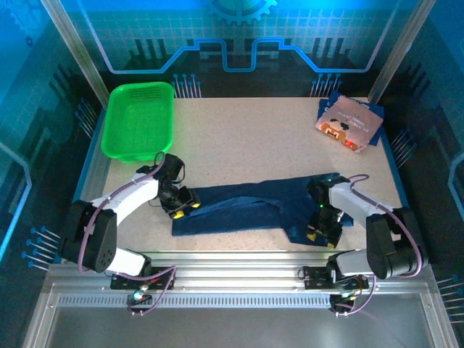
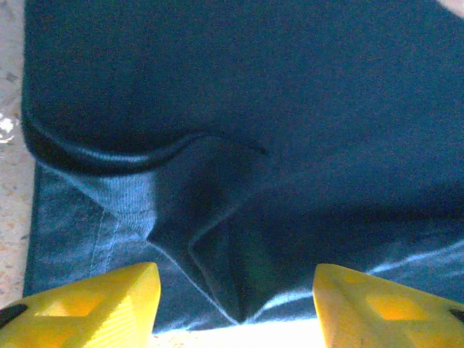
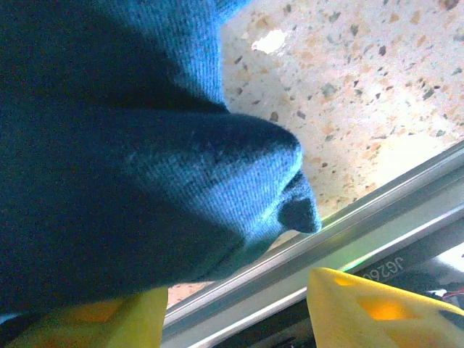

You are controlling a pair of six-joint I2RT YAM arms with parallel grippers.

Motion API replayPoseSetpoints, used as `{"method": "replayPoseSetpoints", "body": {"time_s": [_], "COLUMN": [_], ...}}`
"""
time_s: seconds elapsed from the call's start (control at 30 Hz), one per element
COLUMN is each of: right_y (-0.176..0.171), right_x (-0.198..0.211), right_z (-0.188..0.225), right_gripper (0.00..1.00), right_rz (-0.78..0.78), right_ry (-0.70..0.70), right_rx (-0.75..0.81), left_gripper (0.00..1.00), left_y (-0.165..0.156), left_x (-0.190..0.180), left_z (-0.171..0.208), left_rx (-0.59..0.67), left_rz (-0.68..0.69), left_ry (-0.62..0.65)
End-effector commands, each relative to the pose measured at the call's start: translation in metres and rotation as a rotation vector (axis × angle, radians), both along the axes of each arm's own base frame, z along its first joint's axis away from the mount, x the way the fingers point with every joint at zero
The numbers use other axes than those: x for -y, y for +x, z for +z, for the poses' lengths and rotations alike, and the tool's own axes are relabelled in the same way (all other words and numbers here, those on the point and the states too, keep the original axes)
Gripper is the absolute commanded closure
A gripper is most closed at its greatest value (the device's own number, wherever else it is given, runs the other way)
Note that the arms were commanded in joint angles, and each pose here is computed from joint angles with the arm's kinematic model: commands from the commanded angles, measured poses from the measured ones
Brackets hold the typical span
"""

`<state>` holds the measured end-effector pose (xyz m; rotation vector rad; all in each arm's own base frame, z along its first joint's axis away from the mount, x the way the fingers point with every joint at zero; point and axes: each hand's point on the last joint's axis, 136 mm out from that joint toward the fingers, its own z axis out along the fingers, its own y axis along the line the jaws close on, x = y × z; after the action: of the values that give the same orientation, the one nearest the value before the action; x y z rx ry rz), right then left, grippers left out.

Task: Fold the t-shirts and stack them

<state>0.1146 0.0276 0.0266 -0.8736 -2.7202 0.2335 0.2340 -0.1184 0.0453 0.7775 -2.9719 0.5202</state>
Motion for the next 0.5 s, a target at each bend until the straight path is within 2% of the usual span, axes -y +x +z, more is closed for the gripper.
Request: {"method": "replayPoseSetpoints", "body": {"time_s": [0.0,0.1,0.17,0.2,0.3,0.33,0.4,0.47], "right_y": [0.003,0.004,0.005,0.006,0.010,0.011,0.013,0.015], "right_x": [0.002,0.004,0.004,0.004,0.005,0.005,0.004,0.002], "right_z": [0.003,0.004,0.004,0.004,0.003,0.003,0.003,0.003], "right_gripper": [0.46,0.50,0.54,0.59,0.86,0.93,1.00,1.00], "right_rz": [0.006,0.015,0.019,0.024,0.027,0.029,0.035,0.033], "right_ry": [-0.043,-0.064,-0.068,-0.071,-0.079,-0.082,-0.074,-0.063], "right_rx": [0.004,0.002,-0.007,-0.003,0.006,0.005,0.008,0.024], "left_gripper": [0.43,0.49,0.59,0.62,0.77,0.83,0.92,0.98], "left_y": [0.003,0.001,0.004,0.007,0.012,0.014,0.015,0.017], "left_x": [0.008,0.010,0.011,0.012,0.012,0.011,0.007,0.004], "left_z": [-0.008,-0.019,-0.021,-0.020,-0.018,-0.016,-0.013,-0.010], "left_rx": [-0.039,-0.069,-0.065,-0.055,-0.046,-0.038,-0.025,-0.011], "left_rz": [0.013,0.007,0.008,0.008,0.007,0.005,-0.003,-0.017], "left_ry": [-0.021,-0.007,-0.009,-0.012,-0.001,0.007,0.028,0.046]}}
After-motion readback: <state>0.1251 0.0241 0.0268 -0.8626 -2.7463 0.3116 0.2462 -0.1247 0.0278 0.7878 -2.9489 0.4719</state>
